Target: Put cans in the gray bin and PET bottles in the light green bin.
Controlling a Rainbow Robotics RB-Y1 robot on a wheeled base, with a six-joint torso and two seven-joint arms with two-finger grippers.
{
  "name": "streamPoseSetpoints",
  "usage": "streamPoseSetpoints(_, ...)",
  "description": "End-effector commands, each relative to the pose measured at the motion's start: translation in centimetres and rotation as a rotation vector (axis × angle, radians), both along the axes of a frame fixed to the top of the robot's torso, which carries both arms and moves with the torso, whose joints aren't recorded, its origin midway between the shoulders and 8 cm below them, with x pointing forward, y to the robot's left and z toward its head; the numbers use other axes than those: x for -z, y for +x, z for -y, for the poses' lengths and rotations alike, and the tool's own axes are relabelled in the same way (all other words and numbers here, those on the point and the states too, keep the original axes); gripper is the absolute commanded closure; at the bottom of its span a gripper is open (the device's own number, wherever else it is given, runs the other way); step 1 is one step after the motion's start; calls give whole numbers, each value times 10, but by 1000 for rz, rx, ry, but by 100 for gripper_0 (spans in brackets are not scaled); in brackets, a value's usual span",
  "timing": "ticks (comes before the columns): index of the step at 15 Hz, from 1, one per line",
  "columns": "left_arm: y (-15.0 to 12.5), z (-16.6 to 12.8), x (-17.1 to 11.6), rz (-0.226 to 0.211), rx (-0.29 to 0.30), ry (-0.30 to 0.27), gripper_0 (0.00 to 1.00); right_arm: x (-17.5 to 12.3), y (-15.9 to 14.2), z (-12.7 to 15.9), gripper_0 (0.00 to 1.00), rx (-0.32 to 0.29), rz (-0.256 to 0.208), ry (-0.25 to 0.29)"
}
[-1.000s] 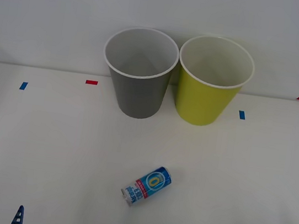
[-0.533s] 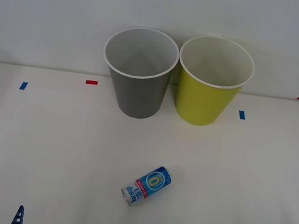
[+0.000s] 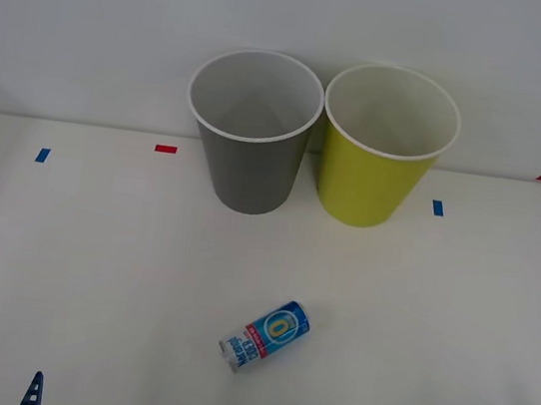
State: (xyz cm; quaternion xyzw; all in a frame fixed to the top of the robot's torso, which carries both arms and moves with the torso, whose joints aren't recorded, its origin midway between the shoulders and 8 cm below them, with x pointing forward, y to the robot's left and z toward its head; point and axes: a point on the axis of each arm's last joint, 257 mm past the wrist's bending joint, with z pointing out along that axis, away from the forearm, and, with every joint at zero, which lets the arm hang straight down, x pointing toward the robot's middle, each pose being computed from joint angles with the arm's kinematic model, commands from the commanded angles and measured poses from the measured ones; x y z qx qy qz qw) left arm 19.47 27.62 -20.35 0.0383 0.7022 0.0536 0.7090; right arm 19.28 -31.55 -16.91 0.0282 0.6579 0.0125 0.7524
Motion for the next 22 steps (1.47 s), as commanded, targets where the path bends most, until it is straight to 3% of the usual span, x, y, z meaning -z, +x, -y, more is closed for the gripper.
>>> streamPoseSetpoints(1,0,0,0,0,0,0,0,0,0,0,0,0,0,0)
streamPoseSetpoints(13,0,0,0,0,0,0,0,0,0,0,0,0,0,0)
streamPoseSetpoints(14,-2,0,21,-46,7,-6,0,0,0,0,0,0,0,0)
streamPoseSetpoints(15,-6,-4,27,-57,16,1,0,0,0,0,0,0,0,0)
streamPoseSetpoints(17,-8,-8,18,-29,19,-47,0,0,0,0,0,0,0,0)
streamPoseSetpoints(20,-7,-5,17,-35,84,-14,0,0,0,0,0,0,0,0)
streamPoseSetpoints(22,9,-1,20,-44,148,21,0,0,0,0,0,0,0,0)
